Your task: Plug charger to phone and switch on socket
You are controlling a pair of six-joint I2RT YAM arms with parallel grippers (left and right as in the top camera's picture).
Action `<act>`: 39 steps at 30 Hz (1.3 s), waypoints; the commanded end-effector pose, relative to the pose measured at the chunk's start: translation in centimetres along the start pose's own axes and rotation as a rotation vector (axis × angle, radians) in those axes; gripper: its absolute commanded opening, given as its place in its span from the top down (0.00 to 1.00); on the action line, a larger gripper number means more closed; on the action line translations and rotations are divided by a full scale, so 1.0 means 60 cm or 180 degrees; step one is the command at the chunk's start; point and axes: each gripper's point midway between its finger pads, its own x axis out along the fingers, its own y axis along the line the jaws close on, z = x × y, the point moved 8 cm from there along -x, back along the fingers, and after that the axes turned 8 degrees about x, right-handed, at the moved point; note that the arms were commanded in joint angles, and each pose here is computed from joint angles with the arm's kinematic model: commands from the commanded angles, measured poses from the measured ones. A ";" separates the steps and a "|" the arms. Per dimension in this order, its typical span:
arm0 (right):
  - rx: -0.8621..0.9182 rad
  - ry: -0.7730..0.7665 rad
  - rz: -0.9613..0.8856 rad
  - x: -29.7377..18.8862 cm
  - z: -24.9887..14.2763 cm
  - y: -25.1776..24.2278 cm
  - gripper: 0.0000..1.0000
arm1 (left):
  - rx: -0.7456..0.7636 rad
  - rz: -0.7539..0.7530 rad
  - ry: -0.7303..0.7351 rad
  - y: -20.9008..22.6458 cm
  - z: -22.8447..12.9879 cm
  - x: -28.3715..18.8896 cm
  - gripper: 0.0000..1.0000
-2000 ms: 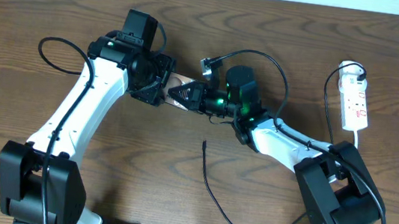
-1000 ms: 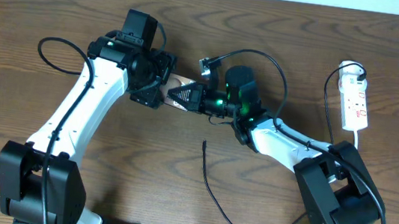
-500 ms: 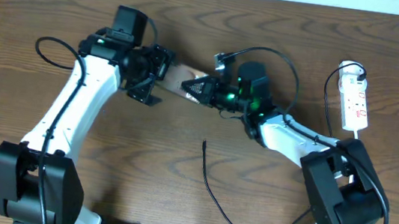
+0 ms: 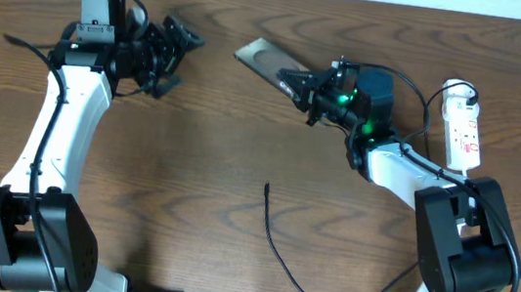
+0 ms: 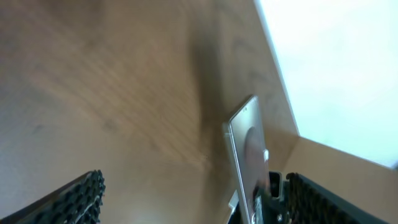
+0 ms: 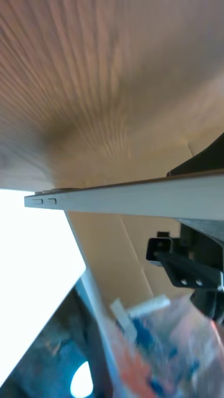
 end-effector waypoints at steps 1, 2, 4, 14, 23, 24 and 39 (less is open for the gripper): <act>0.0620 0.0062 0.0156 0.019 -0.029 0.016 0.99 | 0.0407 -0.0391 -0.0198 -0.044 0.016 -0.017 0.10; 0.0664 0.0061 0.0186 0.022 -0.034 0.017 0.98 | 0.0416 -0.0465 -0.0228 -0.050 0.020 -0.017 0.10; 0.0675 0.0048 0.0320 0.029 -0.045 0.025 0.99 | 0.0338 -0.0623 -0.0300 -0.062 0.030 -0.017 0.10; 0.0430 0.0026 0.0857 0.042 -0.083 0.057 0.99 | -0.0014 -0.1076 0.0050 -0.061 0.052 0.038 0.10; 0.0389 0.0023 0.0870 0.044 -0.086 0.056 0.98 | 0.0074 -0.1286 0.0225 -0.062 0.052 0.054 0.10; 0.0374 0.0023 0.0867 0.044 -0.087 0.056 0.98 | 0.0121 -0.1327 0.0229 -0.067 0.050 0.054 0.10; 0.0216 -0.0117 0.0941 0.058 -0.107 0.049 0.98 | 0.0433 -0.1320 0.0262 -0.100 0.006 0.090 0.10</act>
